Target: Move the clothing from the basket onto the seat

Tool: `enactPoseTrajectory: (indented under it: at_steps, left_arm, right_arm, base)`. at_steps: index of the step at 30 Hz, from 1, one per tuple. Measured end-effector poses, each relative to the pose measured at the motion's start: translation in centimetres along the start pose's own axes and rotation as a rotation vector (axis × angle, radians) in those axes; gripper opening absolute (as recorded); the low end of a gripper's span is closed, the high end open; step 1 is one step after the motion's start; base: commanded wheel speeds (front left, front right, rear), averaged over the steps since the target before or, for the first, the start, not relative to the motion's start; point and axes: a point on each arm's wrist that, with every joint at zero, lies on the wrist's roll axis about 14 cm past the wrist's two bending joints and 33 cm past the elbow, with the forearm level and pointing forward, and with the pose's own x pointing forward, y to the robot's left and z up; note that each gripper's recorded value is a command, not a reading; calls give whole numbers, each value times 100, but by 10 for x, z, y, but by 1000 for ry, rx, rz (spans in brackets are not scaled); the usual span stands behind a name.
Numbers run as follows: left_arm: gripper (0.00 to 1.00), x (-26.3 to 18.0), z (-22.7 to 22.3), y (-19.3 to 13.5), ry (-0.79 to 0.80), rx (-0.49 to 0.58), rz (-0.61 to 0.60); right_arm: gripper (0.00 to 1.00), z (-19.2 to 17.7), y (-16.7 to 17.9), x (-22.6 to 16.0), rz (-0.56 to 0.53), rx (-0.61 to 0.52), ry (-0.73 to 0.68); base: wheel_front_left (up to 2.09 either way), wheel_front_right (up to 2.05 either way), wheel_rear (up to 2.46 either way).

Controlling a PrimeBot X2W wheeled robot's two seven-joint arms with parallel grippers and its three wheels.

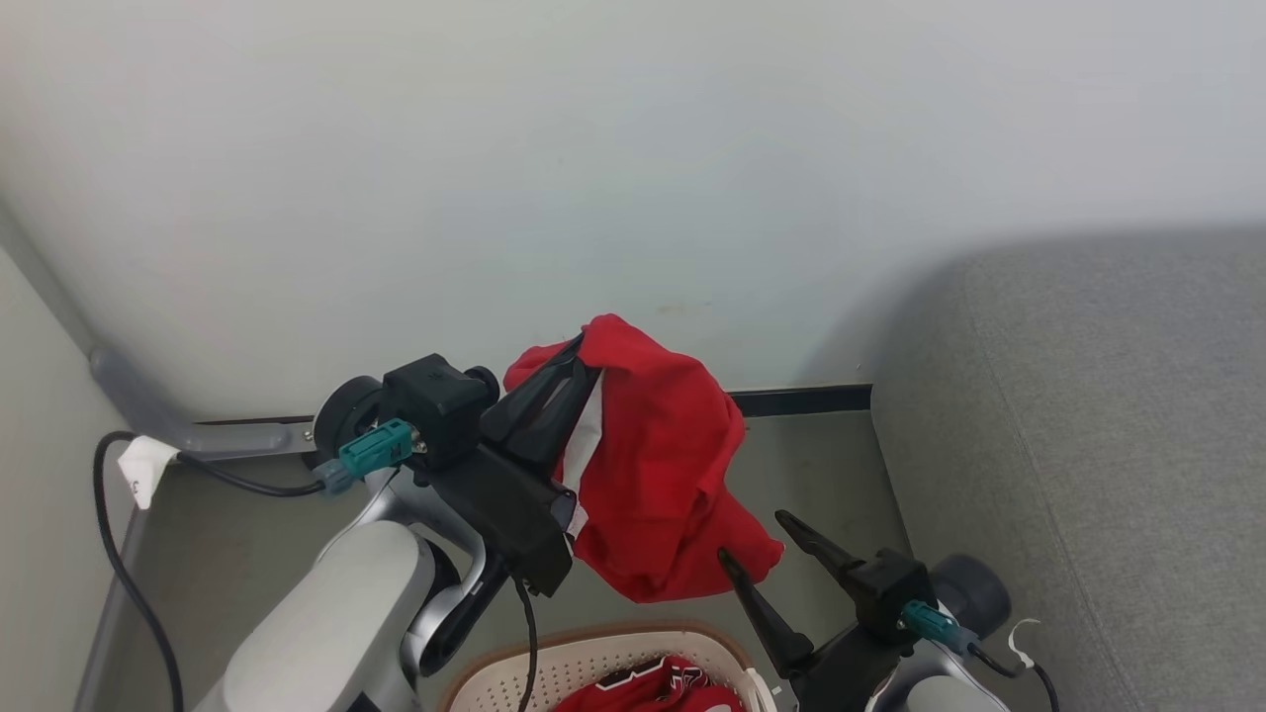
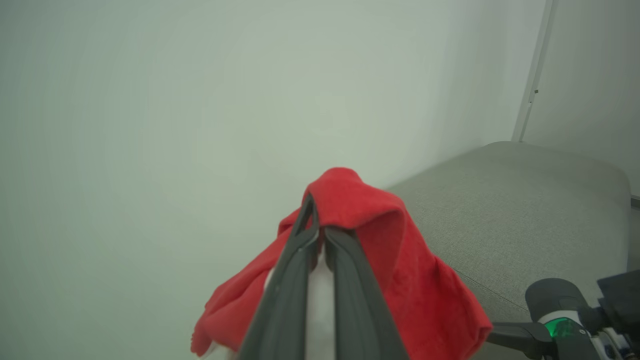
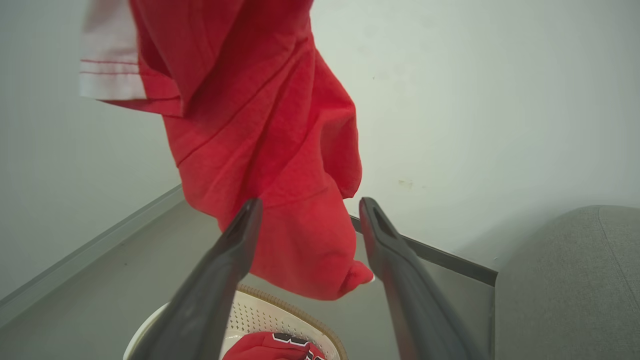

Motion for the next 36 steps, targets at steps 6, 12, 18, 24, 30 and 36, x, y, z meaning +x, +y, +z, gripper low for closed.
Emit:
enactPoseTrajectory:
  at_steps: [6,12,18,24,30,36]
  left_arm:
    - [0,-1,3,-6,-3,-13,-10]
    - [0,0,10,-6,-6,0,-12]
    - [0,0,14,-10,-16,1,-18]
    - [0,-2,19,-11,-22,-16,-18]
    - [0,-1,26,-13,-38,-15,-21]
    - [0,-2,26,-12,-35,-14,-19]
  right_arm:
    - [100,-4,8,12,49,-35,33]
    - [100,4,25,26,128,-79,35]
    - [100,7,25,34,149,-108,51]
    - [100,5,23,39,153,-99,77]
    - [48,5,33,42,182,-73,85]
    - [0,8,46,45,223,-49,81]
  base:
    - [0,0,0]
    - [0,0,0]
    - [0,0,0]
    - [0,0,0]
    - [0,0,0]
    - [0,0,0]
